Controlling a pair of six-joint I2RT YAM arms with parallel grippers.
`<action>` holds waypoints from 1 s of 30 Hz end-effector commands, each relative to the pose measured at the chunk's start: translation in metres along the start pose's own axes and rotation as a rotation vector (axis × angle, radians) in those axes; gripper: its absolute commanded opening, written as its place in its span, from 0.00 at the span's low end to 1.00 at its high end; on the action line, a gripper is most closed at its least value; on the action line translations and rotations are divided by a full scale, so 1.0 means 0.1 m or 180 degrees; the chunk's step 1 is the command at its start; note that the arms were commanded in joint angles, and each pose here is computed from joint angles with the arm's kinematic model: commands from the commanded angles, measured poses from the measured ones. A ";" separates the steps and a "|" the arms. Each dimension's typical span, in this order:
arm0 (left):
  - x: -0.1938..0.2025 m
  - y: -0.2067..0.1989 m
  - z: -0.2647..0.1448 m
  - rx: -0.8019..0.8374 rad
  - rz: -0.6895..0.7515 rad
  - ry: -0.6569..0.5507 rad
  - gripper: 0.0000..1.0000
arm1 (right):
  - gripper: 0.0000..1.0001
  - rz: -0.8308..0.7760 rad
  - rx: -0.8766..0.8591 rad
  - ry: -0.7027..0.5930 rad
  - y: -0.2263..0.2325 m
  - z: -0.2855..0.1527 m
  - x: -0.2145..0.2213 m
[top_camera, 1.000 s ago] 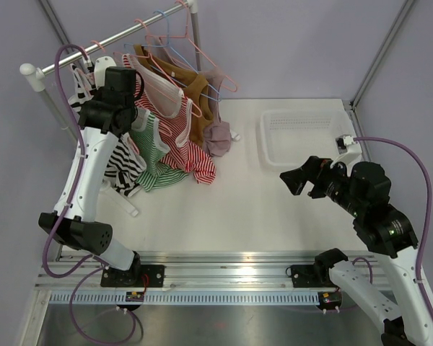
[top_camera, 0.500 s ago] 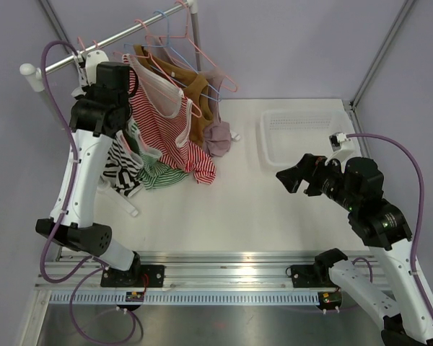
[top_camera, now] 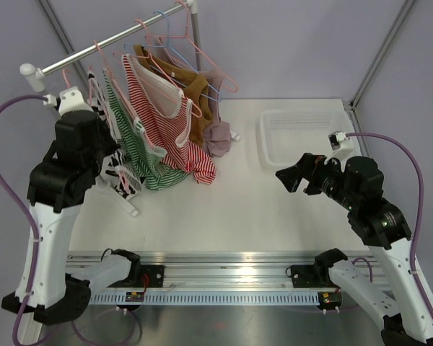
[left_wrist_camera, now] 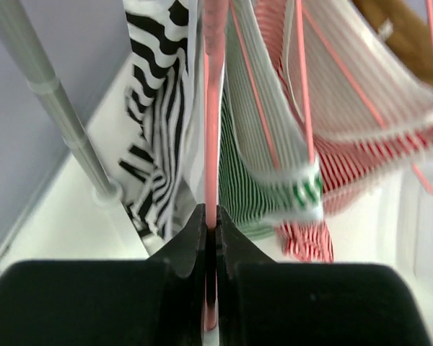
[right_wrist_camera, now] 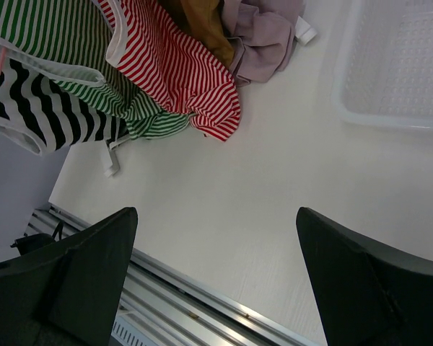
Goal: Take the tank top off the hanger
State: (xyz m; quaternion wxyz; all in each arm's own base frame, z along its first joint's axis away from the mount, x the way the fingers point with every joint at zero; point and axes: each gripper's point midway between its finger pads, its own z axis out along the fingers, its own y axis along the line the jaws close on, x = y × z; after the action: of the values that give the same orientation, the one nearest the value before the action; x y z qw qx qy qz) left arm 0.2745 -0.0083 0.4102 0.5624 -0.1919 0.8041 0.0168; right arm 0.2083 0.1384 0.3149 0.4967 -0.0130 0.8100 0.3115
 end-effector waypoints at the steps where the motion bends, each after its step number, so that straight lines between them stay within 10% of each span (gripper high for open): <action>1: 0.33 -0.11 -0.20 0.0490 -0.0140 0.0216 0.00 | 0.99 -0.0184 -0.0178 -0.0162 0.13 0.03 -0.18; 20: 2.33 -0.08 -1.28 0.2342 0.0476 0.1990 0.00 | 1.00 -0.0178 -0.2365 0.0423 0.94 0.43 0.27; 30: 2.30 -0.64 -1.63 0.3770 0.0328 0.2131 0.00 | 0.91 -0.0084 -0.1530 0.0404 1.05 1.08 0.84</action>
State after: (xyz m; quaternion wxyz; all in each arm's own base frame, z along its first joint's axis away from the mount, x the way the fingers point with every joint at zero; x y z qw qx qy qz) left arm 0.0844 -0.1432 0.2347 0.2697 0.1176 0.8838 -0.3638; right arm 0.1858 0.2969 0.2612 0.3614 -0.2206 0.7388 0.5243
